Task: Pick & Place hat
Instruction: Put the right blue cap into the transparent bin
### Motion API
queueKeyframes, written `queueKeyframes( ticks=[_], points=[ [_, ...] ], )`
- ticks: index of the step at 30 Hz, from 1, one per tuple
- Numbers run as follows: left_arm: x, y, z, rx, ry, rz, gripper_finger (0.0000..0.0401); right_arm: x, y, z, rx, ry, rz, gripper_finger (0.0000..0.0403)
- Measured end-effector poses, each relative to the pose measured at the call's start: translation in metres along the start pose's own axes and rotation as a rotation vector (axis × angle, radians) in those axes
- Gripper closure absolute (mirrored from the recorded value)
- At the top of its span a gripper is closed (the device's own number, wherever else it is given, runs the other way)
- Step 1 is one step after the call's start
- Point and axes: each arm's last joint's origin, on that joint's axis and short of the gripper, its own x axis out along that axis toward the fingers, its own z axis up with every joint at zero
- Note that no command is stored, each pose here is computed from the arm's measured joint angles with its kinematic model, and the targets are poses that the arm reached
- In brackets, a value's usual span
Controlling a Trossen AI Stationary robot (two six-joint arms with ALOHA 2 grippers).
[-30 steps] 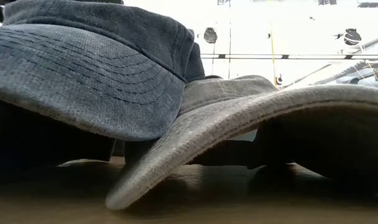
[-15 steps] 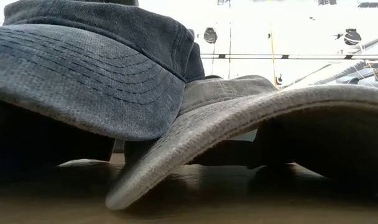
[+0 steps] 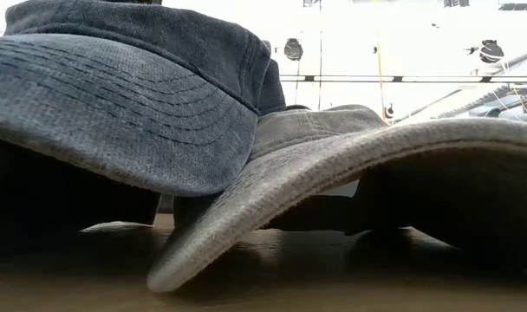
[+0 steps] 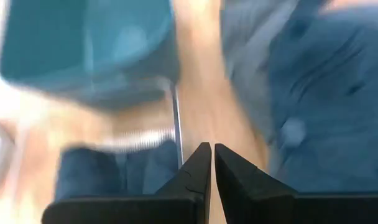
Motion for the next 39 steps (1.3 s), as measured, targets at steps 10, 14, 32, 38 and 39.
queueKeyframes(
  ticks=[10, 14, 32, 38, 39],
  points=[
    [-0.066, 0.009, 0.011, 0.029, -0.399, 0.007, 0.0371, -0.022, 0.02, -0.012, 0.105, 0.237, 0.172, 0.0078],
    [-0.085, 0.021, -0.006, -0.037, -0.493, 0.05, 0.0371, -0.035, 0.021, -0.029, 0.278, 0.527, 0.284, 0.0078],
    [-0.098, 0.033, -0.025, -0.109, -0.542, 0.09, 0.037, -0.046, 0.083, -0.058, 0.527, 0.826, 0.749, 0.0316],
    [-0.098, 0.033, -0.025, -0.113, -0.542, 0.089, 0.037, -0.028, 0.117, -0.039, 0.307, 1.044, 0.792, 0.0396],
    [-0.098, 0.033, -0.025, -0.112, -0.542, 0.09, 0.037, -0.023, 0.123, -0.041, 0.266, 1.075, 0.807, 0.0399]
  ],
)
